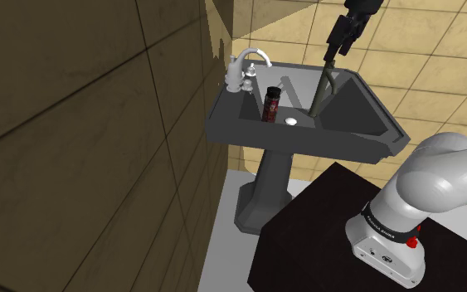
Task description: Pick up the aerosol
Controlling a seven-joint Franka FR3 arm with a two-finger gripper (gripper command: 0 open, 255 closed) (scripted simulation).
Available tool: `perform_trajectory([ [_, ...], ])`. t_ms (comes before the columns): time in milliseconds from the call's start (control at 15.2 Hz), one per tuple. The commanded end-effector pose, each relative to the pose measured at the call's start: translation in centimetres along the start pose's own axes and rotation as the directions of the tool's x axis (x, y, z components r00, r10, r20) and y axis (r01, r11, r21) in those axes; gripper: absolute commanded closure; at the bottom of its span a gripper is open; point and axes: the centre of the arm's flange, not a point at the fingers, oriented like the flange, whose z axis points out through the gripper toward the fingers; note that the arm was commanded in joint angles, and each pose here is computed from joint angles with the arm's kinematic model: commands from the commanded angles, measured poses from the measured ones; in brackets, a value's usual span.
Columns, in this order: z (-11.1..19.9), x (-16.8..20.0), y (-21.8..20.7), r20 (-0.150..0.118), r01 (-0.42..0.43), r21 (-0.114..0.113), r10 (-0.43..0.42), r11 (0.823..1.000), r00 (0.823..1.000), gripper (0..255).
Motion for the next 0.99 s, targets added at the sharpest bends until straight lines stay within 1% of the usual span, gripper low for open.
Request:
perform_trajectory([
  [0,0.0,0.0,0.0,0.000,0.000,0.000,0.000,1.000,1.000,0],
  [924,11.5,13.5,8.0,0.060,0.091,0.046,-0.093,0.995,0.994,0],
])
